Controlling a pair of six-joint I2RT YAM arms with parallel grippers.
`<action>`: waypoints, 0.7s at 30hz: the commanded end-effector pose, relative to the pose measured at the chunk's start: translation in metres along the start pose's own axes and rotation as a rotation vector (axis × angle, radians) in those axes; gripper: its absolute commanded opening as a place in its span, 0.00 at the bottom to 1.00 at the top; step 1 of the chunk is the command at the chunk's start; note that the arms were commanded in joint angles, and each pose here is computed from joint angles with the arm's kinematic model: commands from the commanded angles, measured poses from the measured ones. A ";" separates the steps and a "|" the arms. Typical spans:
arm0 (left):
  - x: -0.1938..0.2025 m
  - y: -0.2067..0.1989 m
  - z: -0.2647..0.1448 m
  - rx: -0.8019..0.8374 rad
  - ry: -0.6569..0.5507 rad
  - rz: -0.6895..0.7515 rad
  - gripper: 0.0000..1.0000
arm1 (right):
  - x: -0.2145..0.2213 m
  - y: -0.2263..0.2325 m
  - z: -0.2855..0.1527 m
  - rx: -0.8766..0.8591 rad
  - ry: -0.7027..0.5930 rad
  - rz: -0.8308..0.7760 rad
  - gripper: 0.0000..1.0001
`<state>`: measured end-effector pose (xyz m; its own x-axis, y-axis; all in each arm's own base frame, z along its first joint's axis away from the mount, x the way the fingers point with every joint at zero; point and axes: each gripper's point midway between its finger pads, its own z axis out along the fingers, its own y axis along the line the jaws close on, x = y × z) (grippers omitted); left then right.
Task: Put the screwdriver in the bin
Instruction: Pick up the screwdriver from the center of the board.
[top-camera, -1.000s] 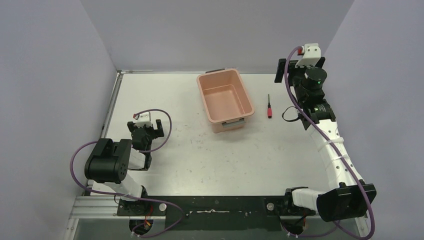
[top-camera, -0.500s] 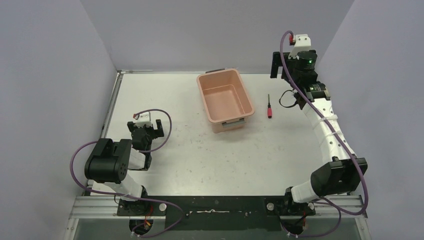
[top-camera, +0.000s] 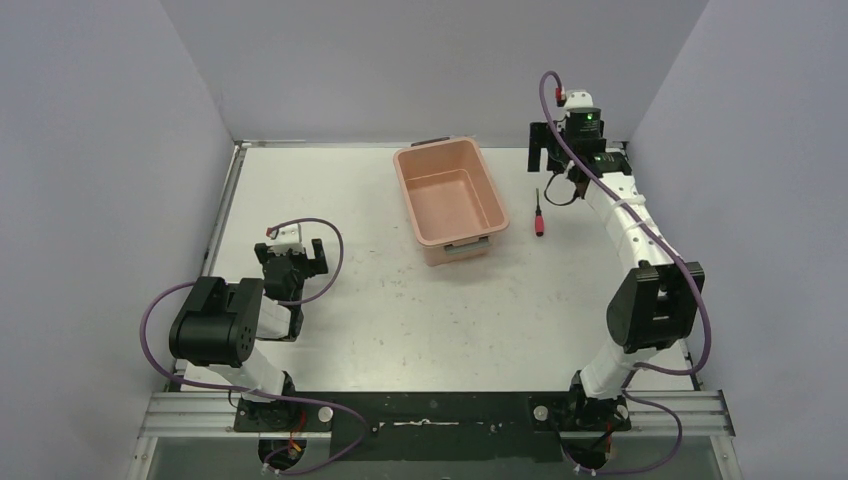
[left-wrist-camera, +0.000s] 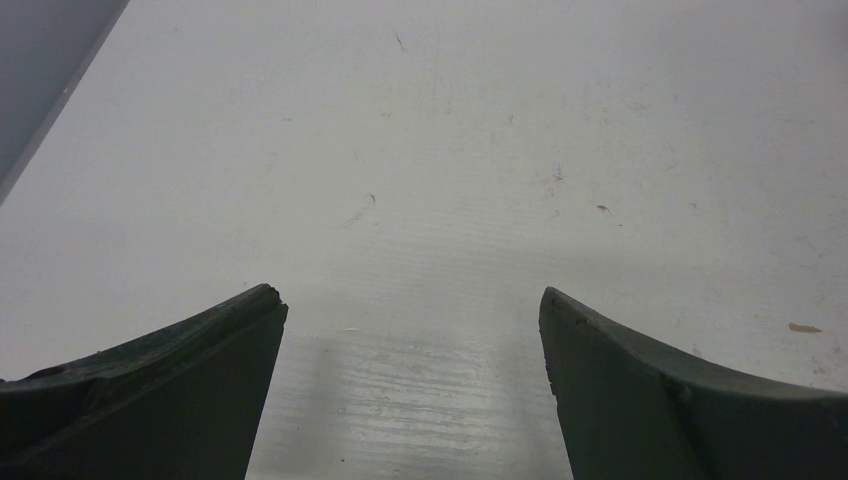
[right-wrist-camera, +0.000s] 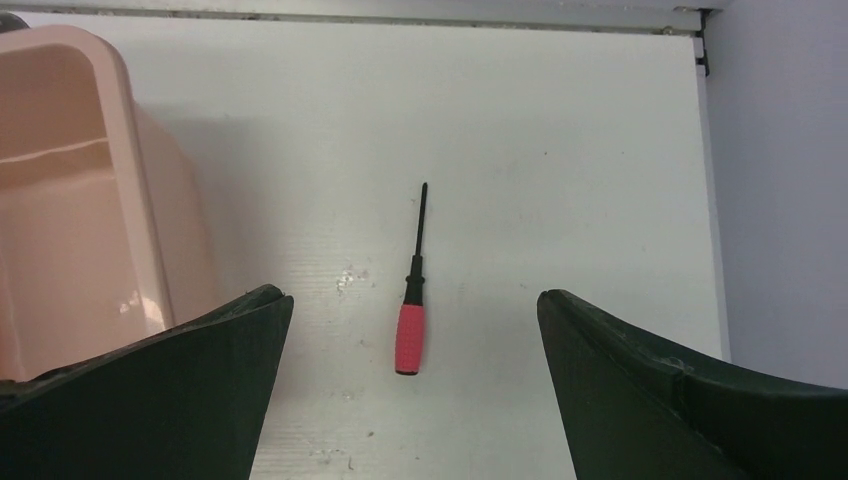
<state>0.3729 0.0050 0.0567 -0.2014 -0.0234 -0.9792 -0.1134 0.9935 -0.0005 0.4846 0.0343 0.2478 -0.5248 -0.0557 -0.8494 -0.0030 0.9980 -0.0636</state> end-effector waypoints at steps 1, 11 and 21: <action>-0.018 -0.002 0.004 0.008 -0.058 -0.006 0.97 | 0.017 -0.006 0.019 0.033 0.047 0.023 1.00; -0.018 -0.002 0.004 0.008 -0.058 -0.004 0.97 | 0.093 0.004 0.072 0.009 0.212 0.058 1.00; -0.017 -0.002 0.004 0.009 -0.057 -0.005 0.97 | 0.165 0.008 0.105 0.014 0.363 0.070 0.93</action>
<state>0.3729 0.0050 0.0567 -0.2014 -0.0234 -0.9792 -0.1134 0.9935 -0.0005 0.4809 0.0340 0.0601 -0.8037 -0.0100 -0.5950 0.0192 0.9989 -0.0427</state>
